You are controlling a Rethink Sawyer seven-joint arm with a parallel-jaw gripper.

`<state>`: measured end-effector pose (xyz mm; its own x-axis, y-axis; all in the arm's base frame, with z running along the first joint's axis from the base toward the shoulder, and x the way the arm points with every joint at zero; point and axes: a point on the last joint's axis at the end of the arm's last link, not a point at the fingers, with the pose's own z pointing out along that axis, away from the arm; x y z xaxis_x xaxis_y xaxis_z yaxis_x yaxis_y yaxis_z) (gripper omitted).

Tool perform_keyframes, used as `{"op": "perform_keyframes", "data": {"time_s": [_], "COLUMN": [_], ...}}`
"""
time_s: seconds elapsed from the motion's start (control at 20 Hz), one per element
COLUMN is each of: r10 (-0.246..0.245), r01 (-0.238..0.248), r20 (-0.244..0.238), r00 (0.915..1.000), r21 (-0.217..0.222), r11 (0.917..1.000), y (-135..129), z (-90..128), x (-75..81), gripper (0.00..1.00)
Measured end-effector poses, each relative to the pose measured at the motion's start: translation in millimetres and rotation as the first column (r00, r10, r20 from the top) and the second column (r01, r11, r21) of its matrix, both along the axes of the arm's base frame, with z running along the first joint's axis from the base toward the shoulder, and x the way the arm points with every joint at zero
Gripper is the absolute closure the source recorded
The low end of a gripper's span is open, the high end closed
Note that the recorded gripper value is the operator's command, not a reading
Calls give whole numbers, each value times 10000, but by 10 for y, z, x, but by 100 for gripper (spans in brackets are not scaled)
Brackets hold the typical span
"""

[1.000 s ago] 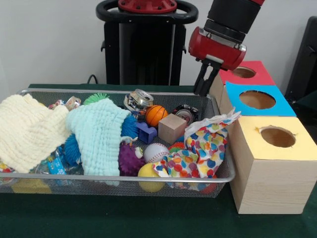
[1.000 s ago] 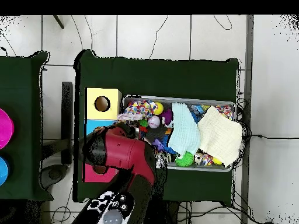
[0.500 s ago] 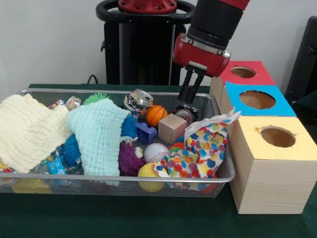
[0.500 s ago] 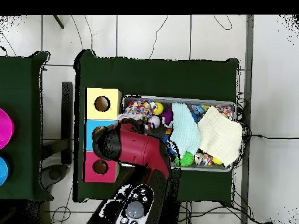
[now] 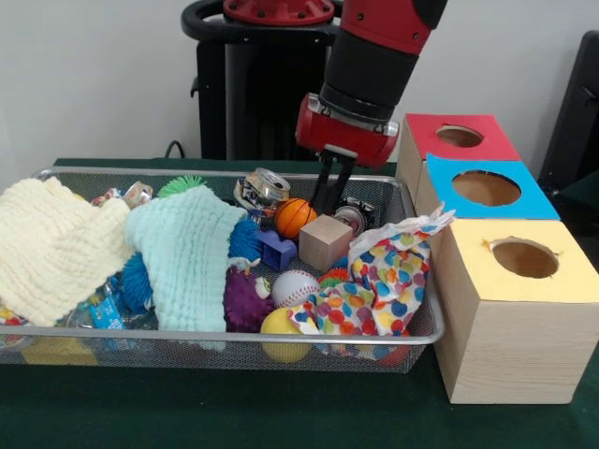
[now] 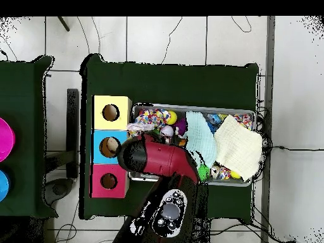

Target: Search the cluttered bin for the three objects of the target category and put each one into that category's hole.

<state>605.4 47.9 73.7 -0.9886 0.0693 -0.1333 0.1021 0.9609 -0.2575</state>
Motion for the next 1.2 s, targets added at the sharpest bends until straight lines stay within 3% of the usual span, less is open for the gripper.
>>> {"op": "perform_keyframes", "data": {"time_s": [0.4,0.85,1.2], "r10": [849,1432,1793], "r01": [-846,-1433,-1791], "r20": [-542,-592,-63], "r00": [9949,9879,9838], "r21": [68,13,179], "r11": [9964,9897,9837], "y": [107,319,503], "z": [-248,77,274], "x": [-151,-186,-265], "gripper": [100,100,100]}}
